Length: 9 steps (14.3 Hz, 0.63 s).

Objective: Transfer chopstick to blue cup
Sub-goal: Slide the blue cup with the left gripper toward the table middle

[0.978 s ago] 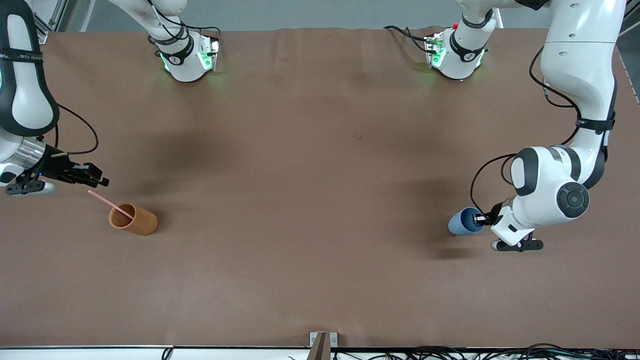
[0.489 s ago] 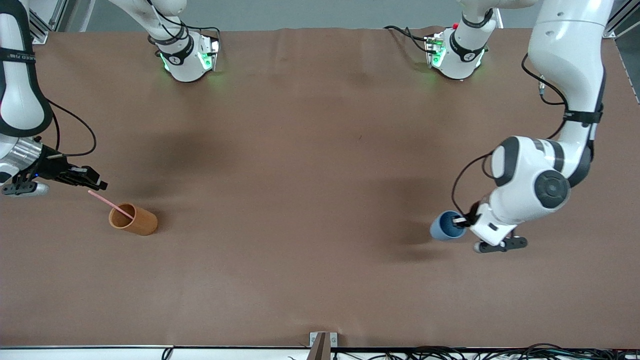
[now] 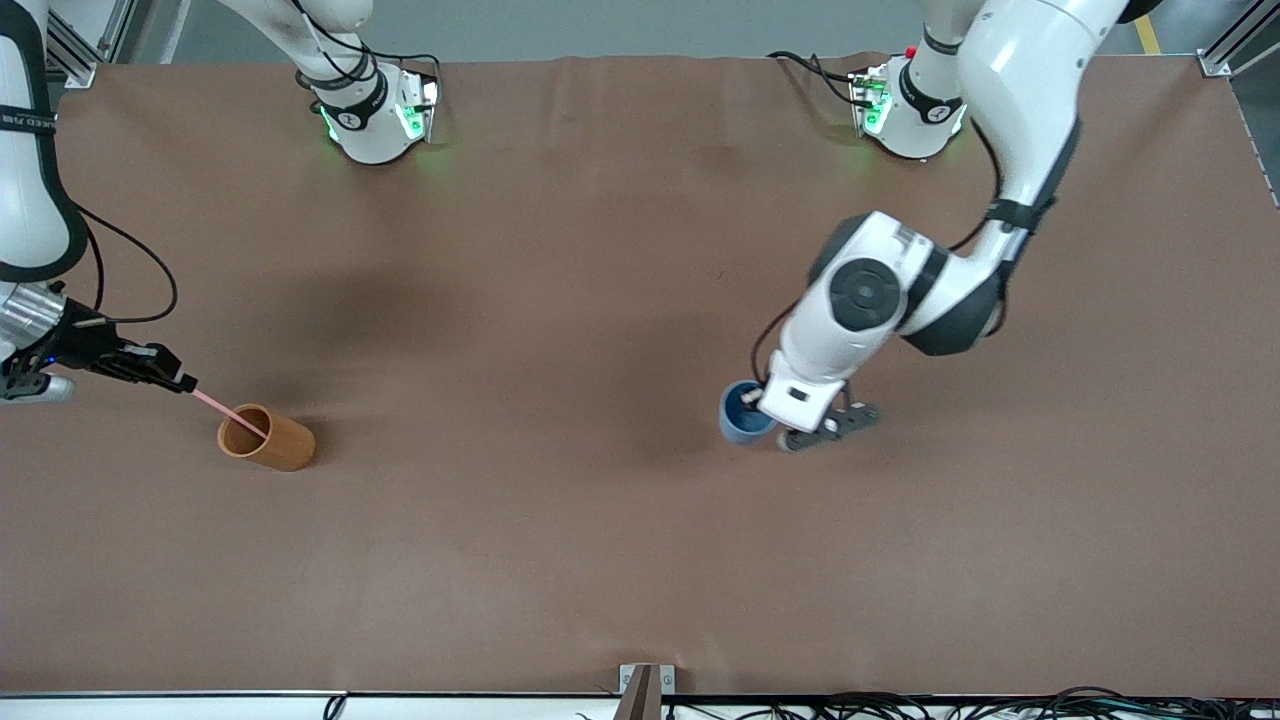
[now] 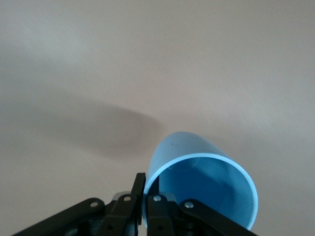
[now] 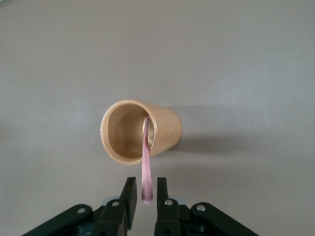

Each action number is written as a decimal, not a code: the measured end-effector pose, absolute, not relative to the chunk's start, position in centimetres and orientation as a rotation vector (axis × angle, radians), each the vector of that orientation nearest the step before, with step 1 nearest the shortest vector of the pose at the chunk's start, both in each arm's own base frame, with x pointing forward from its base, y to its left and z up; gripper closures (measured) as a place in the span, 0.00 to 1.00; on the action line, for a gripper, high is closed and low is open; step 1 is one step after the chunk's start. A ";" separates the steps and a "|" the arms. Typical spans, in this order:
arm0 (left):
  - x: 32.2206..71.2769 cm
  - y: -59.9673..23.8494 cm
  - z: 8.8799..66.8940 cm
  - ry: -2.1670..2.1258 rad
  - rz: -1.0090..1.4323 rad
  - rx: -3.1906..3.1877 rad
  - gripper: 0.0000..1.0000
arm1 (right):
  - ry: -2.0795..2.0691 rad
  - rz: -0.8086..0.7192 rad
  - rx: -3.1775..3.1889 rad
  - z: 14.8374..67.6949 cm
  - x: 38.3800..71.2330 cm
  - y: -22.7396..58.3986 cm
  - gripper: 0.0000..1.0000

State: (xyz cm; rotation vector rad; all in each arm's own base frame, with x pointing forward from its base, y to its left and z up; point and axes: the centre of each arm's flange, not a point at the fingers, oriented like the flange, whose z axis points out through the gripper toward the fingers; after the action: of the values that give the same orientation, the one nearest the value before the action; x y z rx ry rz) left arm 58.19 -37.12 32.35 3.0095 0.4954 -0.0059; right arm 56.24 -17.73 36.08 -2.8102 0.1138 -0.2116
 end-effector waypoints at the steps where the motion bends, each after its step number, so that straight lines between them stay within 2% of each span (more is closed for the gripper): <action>1: 57.0 -39.2 31.7 0.498 -0.013 3.016 0.95 | 0.114 -0.215 -2.811 36.1 56.4 -17.8 0.78; 4: 54.9 -43.5 29.3 0.544 -0.005 3.040 0.95 | 0.114 -0.200 -2.807 35.7 56.5 -17.8 0.78; 9: 54.8 -44.6 26.4 0.614 -0.039 3.040 0.95 | 0.121 -0.182 -2.802 35.0 56.4 -17.9 0.78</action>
State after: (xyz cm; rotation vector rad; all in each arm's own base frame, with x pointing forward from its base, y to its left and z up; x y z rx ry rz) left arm 54.79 -44.60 26.39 3.0403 0.6137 -0.0389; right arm 56.43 -17.91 35.02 -2.8023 0.1206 -0.1822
